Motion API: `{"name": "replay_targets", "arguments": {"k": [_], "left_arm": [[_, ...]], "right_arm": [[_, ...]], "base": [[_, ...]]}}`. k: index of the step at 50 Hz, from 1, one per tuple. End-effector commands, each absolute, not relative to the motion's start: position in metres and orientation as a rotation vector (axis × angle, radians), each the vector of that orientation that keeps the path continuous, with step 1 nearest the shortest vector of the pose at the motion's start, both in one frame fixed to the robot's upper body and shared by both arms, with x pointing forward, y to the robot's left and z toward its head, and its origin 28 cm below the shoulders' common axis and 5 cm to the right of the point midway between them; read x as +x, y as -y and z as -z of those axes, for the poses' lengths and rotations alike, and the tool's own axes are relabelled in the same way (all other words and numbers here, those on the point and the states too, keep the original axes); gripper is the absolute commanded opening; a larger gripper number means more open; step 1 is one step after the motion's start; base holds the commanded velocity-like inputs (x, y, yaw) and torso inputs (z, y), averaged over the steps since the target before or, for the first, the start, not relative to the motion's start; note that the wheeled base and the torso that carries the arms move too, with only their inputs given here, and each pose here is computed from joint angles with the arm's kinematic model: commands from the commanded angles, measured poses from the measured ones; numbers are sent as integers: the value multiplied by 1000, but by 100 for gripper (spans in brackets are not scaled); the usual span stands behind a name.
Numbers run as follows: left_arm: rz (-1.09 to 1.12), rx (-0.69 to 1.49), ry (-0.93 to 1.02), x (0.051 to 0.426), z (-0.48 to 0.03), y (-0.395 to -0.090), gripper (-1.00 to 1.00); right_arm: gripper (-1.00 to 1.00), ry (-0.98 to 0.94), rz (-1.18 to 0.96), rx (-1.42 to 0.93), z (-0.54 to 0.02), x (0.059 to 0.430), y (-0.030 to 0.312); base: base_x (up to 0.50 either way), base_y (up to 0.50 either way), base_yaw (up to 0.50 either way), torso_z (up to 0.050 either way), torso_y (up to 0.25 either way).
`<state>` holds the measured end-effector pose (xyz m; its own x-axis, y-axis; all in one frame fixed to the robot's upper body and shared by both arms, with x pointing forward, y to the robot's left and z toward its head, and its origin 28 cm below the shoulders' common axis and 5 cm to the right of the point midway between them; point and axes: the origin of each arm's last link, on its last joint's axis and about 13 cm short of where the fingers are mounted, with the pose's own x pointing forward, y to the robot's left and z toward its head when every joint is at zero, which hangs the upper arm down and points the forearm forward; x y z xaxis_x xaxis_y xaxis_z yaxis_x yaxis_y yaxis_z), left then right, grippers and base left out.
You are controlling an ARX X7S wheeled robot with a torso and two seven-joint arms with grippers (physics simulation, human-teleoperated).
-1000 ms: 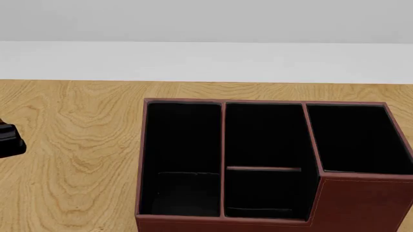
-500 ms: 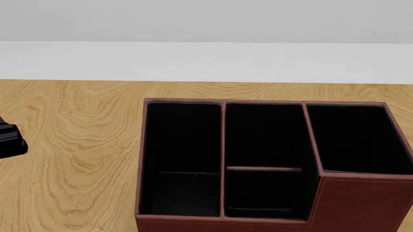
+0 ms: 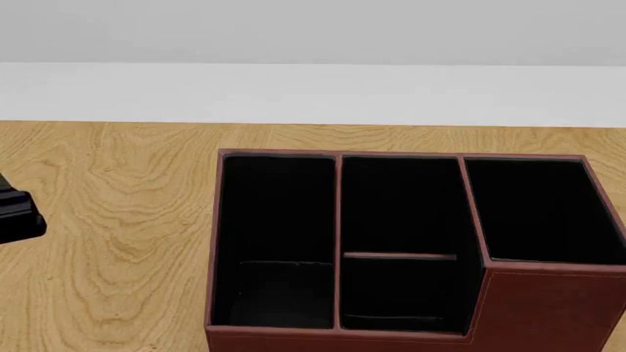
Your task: Pick up the white mug and place it to the right of the caddy.
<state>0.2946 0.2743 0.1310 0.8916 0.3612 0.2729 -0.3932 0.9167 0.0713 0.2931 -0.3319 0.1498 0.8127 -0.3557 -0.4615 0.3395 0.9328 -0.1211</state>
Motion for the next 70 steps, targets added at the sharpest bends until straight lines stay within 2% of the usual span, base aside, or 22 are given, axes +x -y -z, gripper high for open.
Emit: {"name": "replay_targets", "arguments": {"k": [1, 70], "left_arm": [[-388, 127, 257, 295, -130, -273, 100], [-379, 132, 246, 294, -127, -269, 100]], "right_arm": [[-100, -491, 350, -58, -147, 296, 332], [-100, -572, 345, -17, -94, 290, 335]], "base": [[0, 0, 0, 0, 0], [0, 0, 0, 0, 1]]}}
